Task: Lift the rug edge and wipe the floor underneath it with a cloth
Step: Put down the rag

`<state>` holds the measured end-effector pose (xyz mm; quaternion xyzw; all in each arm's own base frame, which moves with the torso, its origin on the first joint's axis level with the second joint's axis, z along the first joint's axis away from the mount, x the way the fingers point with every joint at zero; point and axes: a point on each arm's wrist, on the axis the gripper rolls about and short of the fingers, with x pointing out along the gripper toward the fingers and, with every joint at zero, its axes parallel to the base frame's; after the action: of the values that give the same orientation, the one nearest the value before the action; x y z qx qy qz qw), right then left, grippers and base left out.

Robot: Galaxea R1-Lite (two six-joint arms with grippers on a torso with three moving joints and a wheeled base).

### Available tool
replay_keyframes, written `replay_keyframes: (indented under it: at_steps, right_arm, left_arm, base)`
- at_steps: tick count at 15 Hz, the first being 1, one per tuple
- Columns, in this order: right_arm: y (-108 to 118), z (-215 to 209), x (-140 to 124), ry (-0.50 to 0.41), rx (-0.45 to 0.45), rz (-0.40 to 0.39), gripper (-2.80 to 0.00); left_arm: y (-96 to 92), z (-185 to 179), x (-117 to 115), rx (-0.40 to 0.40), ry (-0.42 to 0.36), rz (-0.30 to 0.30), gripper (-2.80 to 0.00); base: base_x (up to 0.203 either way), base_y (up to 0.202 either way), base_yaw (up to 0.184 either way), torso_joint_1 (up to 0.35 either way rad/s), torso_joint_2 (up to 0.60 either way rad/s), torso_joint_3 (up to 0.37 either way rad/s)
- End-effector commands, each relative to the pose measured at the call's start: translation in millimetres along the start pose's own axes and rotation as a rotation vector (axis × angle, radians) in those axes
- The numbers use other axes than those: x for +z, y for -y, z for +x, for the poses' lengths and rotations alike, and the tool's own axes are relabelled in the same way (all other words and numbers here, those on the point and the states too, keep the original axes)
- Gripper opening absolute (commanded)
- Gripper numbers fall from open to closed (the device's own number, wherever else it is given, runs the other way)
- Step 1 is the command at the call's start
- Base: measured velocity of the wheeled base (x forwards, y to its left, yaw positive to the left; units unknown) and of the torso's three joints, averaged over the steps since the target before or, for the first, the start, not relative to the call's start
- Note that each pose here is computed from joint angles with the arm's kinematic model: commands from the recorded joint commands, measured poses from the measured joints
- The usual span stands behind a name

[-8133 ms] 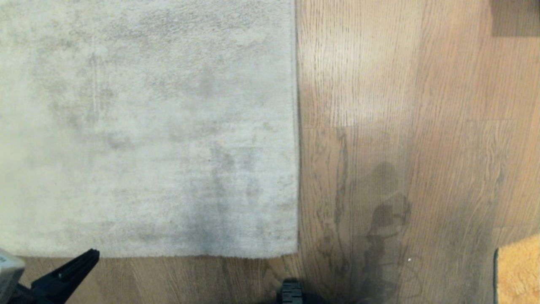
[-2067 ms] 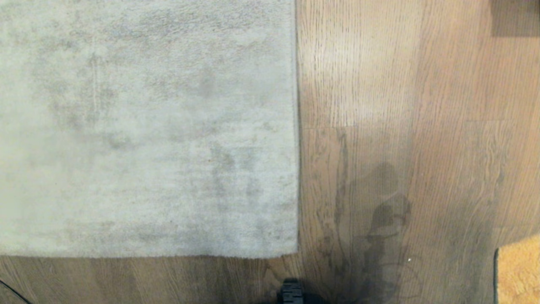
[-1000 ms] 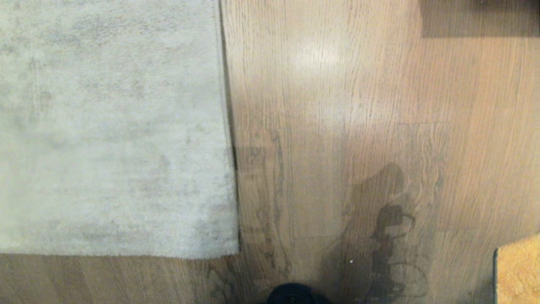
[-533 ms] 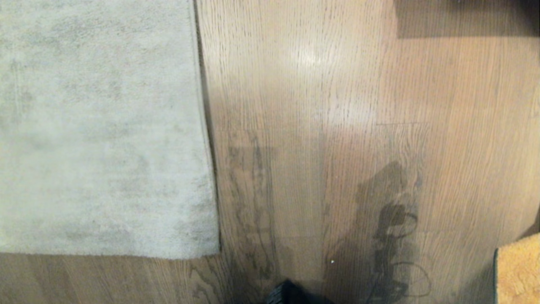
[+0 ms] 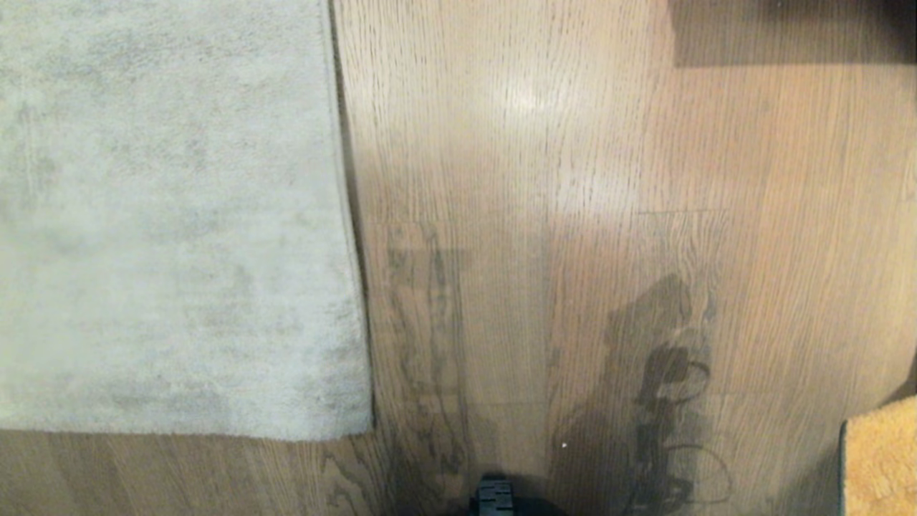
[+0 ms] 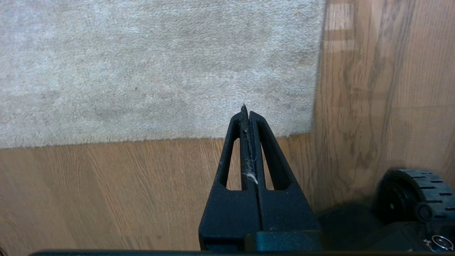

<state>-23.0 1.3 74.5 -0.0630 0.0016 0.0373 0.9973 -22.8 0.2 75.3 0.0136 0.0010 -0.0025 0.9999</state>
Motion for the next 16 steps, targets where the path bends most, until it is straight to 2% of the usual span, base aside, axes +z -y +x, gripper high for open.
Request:
replay_keyframes:
  at_steps: [1,16]
  right_arm:
    - [0.0,0.1,0.0,-0.001,0.001,-0.001,-2.80]
    - [0.0,0.1,0.2,0.000,0.001,-0.001,-2.80]
  left_arm:
    - [0.0,0.0,0.0,0.000,0.001,0.000,-2.80]
    - [0.0,0.0,0.0,0.000,0.001,0.000,-2.80]
  base:
    - [0.000,0.000,0.000,0.000,0.00,0.000]
    - [0.000,0.000,0.000,0.000,0.00,0.000]
